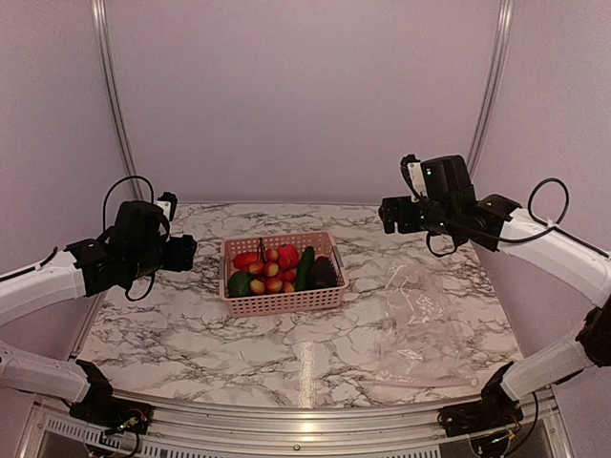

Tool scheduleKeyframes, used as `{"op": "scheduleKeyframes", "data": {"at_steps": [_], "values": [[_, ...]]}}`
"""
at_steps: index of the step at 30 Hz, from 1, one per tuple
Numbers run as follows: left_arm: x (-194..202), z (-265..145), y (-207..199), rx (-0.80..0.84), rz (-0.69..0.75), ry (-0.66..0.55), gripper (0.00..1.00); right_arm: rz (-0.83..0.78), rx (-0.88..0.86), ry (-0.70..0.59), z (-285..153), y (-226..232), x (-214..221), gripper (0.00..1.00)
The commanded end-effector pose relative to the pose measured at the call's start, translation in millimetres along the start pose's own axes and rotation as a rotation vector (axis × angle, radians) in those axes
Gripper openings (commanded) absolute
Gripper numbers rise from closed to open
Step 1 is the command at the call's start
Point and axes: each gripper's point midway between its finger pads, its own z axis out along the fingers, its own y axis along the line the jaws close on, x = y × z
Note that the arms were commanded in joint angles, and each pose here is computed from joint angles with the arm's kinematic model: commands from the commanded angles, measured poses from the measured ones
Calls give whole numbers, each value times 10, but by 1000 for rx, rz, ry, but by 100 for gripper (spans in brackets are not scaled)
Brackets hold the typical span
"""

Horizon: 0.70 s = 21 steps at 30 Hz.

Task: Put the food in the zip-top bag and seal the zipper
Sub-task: Adjust the bin at the corner of the board.

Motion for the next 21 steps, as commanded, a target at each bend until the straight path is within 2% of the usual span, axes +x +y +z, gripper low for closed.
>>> {"op": "scheduleKeyframes", "data": {"at_steps": [1, 4, 8, 13, 17, 21], "values": [[-222, -94, -175, 91, -4, -70, 70, 32, -1, -2, -57, 57, 85, 97], [-295, -159, -435, 230, 18, -74, 63, 16, -25, 9, -35, 119, 175, 98], [-243, -251, -866, 428, 81, -5, 55, -40, -150, 24, -14, 367, 219, 97], [-152, -473, -1475, 611, 272, 58, 52, -91, -329, 51, -5, 717, 247, 86], [-45, -452, -1732, 622, 388, 147, 53, -123, -436, 109, -40, 913, 317, 75], [-11, -141, -1616, 419, 324, 248, 54, -138, -490, 137, -102, 977, 413, 70]]}}
